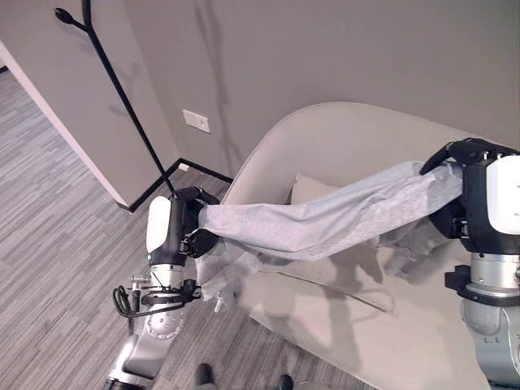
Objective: Hang the clothes on the sofa on the clothes rack.
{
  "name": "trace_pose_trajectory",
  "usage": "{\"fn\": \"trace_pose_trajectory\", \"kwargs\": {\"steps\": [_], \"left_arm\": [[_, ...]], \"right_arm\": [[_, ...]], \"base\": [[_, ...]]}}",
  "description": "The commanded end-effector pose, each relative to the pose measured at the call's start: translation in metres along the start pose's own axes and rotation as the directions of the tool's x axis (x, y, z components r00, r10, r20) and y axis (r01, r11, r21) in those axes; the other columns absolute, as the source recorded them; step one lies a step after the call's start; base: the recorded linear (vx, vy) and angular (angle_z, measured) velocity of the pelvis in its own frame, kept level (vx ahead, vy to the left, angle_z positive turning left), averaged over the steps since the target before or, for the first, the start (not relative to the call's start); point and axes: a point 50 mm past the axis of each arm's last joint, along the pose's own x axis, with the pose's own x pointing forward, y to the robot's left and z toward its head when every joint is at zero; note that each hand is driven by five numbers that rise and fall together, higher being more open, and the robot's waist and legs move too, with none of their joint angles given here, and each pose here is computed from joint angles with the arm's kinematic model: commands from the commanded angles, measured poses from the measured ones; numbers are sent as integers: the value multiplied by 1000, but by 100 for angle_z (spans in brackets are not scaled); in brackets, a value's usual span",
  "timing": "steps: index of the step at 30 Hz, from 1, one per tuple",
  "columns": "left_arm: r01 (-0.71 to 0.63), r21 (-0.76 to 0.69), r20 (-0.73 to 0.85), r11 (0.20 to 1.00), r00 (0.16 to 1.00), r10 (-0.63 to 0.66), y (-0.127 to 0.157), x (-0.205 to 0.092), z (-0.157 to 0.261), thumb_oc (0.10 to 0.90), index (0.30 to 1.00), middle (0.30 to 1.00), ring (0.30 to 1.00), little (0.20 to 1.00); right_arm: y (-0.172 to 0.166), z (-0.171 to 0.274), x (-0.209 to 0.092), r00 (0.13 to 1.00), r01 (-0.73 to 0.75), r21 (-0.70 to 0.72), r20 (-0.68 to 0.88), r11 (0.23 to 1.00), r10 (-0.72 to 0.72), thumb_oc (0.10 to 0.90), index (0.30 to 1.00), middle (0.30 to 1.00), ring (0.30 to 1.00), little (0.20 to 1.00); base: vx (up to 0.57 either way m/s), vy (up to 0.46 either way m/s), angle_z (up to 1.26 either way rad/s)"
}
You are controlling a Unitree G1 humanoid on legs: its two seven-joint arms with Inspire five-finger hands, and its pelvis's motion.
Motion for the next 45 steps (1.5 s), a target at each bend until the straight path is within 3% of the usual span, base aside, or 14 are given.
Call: {"fn": "trace_pose_trajectory", "kwargs": {"steps": [1,5,8,14,29,33,40,41,45], "left_arm": [[-164,-27,223,986,961,166,23,17,33,400,300,300,300,300],[-153,-50,252,987,954,160,14,17,40,400,300,300,300,300],[-18,-83,276,996,960,41,-13,21,45,400,300,300,300,300],[-38,21,319,999,947,29,-3,21,45,400,300,300,300,300],[-39,29,233,999,972,31,-11,19,35,400,300,300,300,300],[-96,36,236,995,968,84,-13,25,36,400,300,300,300,300],[-285,138,264,948,934,242,-1,57,36,400,300,300,300,300],[-392,211,317,896,894,317,10,80,42,400,300,300,300,300],[-503,297,385,812,841,380,25,108,51,400,300,300,300,300]], "right_arm": [[-26,13,24,975,186,34,118,982,-189,400,300,300,300,300],[-24,18,27,971,189,66,138,980,-197,400,300,300,300,300],[-16,6,14,990,137,-12,48,991,-136,400,300,300,300,300],[-3,31,36,976,164,72,135,984,-172,400,300,300,300,300],[5,47,39,972,68,204,207,977,-111,400,300,300,300,300],[10,52,42,965,5,252,251,968,-71,400,300,300,300,300],[14,37,48,976,-3,175,214,985,-36,400,300,300,300,300],[8,35,58,973,50,166,213,985,-85,400,300,300,300,300],[2,34,77,965,109,141,223,984,-139,400,300,300,300,300]], "base": [[141,601,-19],[196,597,-46],[215,799,26],[7,708,-44],[90,46,-27],[246,-210,11],[178,-66,2],[312,144,-11],[257,126,-36]]}}
